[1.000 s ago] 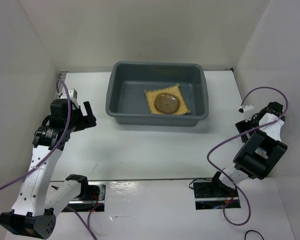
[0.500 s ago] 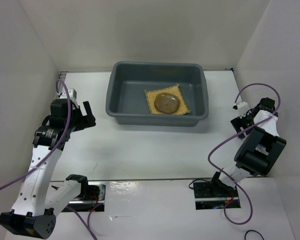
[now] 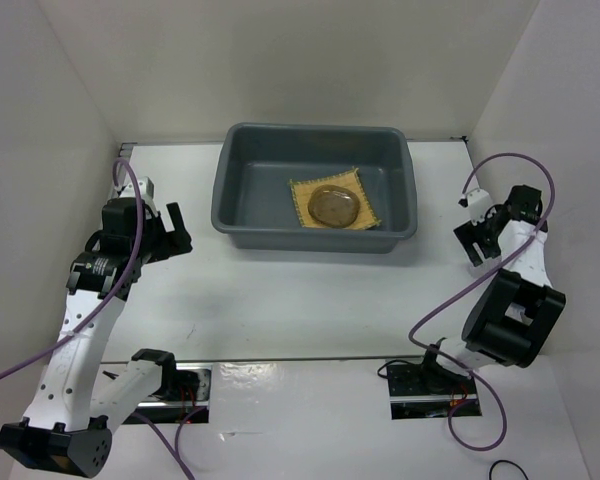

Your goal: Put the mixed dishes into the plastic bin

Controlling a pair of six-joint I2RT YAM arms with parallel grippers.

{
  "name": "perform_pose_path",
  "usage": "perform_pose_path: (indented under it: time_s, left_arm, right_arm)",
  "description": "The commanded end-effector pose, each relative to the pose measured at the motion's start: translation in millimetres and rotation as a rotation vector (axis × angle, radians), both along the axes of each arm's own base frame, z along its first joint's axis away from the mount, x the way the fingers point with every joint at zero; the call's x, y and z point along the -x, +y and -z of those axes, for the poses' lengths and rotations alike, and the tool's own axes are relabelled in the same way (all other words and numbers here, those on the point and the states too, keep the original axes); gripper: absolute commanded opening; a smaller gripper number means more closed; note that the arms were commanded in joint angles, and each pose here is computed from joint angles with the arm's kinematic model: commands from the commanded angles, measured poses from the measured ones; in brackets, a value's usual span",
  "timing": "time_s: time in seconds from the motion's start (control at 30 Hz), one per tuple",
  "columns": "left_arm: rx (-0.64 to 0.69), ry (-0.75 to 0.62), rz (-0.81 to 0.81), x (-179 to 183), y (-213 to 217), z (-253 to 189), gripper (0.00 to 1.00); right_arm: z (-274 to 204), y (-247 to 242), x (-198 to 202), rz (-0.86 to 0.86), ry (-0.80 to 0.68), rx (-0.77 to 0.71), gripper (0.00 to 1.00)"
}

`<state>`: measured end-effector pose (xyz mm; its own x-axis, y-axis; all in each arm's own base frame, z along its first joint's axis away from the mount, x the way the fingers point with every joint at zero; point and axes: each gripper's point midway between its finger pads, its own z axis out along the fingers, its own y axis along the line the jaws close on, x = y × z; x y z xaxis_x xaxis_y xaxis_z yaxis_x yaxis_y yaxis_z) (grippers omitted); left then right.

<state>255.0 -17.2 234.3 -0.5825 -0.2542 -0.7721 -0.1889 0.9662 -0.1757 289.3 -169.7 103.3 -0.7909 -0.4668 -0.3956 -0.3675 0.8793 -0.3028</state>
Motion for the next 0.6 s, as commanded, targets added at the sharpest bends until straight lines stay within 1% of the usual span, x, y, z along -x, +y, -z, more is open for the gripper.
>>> perform_pose_path:
  time_s: [0.0,0.07,0.13,0.17,0.2,0.37,0.4,0.53,0.57]
  left_arm:
    - [-0.004,-0.041,-0.015,-5.0,3.1,-6.2,1.0]
    - [-0.004,-0.041,-0.015,-5.0,3.1,-6.2,1.0]
    - [-0.004,-0.041,-0.015,-5.0,3.1,-6.2,1.0]
    - [-0.004,-0.041,-0.015,-5.0,3.1,-6.2,1.0]
    - [-0.004,-0.041,-0.015,-5.0,3.1,-6.2,1.0]
    - [-0.004,-0.05,-0.015,-3.8,3.2,-8.5,1.0]
    - [-0.004,-0.05,-0.015,-4.8,3.2,-6.4,1.0]
    - [-0.004,-0.05,-0.015,-4.8,3.2,-6.3,1.0]
    - [-0.003,-0.059,-0.015,-3.6,3.3,-8.5,1.0]
  right_arm:
    - [-3.6,13.1,-5.6,-0.023,-0.034,0.001,0.84]
    - [7.6,18.5,-1.7,-0.032,0.004,-0.019,0.82]
    - [15.5,26.4,0.4,-0.049,0.028,-0.044,0.77]
    - [21.3,30.8,1.5,-0.06,0.044,-0.052,0.77]
    - [25.9,32.5,1.3,-0.064,0.054,-0.066,0.75]
    - [43.1,36.3,5.6,-0.05,0.109,-0.092,0.68]
    - [42.5,35.5,3.5,-0.042,0.099,-0.091,0.68]
    - [48.7,31.6,6.7,-0.03,0.129,-0.078,0.45]
    - [48.7,30.1,7.4,-0.026,0.132,-0.071,0.3]
